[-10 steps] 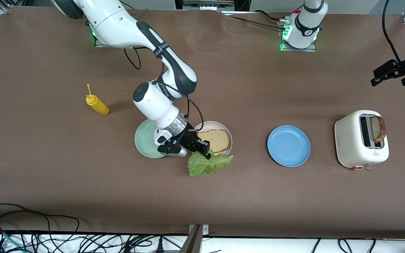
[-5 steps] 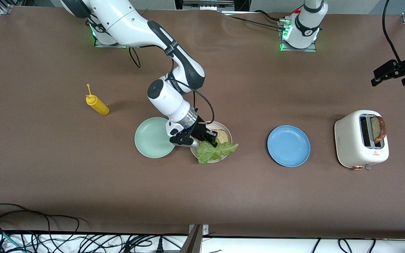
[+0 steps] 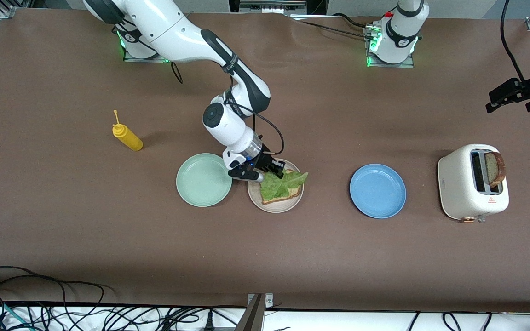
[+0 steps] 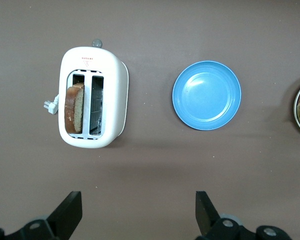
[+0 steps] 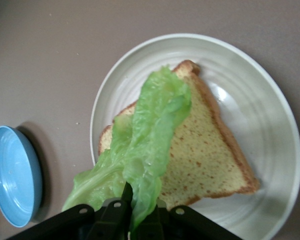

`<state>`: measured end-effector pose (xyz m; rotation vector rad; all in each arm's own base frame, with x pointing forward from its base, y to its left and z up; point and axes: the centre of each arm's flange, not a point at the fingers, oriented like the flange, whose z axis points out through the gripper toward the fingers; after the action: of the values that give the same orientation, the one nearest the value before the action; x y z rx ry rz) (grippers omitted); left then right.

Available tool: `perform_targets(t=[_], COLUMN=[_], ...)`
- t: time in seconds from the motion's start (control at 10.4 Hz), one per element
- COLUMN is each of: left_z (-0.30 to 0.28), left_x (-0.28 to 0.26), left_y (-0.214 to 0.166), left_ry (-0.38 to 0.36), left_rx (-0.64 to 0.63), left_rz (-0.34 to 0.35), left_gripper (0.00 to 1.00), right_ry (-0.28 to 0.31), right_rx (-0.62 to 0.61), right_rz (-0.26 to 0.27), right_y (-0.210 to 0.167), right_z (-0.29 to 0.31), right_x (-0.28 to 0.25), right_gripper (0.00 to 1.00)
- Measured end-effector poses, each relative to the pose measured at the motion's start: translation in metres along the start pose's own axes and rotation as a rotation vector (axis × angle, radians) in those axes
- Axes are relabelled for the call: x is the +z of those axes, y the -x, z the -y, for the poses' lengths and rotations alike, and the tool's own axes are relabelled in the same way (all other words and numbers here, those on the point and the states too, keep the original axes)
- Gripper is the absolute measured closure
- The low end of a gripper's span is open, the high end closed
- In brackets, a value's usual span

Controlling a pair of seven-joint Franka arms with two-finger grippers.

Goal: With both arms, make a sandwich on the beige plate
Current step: 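Lower the lettuce onto the bread slice with the right gripper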

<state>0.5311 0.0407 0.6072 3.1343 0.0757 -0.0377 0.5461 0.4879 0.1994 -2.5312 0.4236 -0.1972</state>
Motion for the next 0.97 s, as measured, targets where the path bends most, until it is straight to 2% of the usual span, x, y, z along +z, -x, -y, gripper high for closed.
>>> perform_targets(t=[0.19,0.39,0.77,0.97], left_z=[0.000,0.000,0.000,0.000], left_x=[0.000,0.000,0.000,0.000], left_y=[0.000,0.000,0.000,0.000], left_ry=[0.000,0.000,0.000,0.000], left_rx=[0.000,0.000,0.000,0.000], left_rz=[0.000,0.000,0.000,0.000], left_gripper=[0.00,0.00,0.00,0.00], right_ry=[-0.003,-0.006,-0.028,-0.043], right_rx=[0.000,0.000,-0.003,0.009], right_rz=[-0.005,-0.010,-0.025,-0.032], right_y=[0.000,-0.001,-0.006,-0.009], right_z=[0.000,0.001,0.012,0.021], right_x=[-0.001,-0.002,-0.015,-0.025], right_gripper=[0.94,0.70,0.13,0.11])
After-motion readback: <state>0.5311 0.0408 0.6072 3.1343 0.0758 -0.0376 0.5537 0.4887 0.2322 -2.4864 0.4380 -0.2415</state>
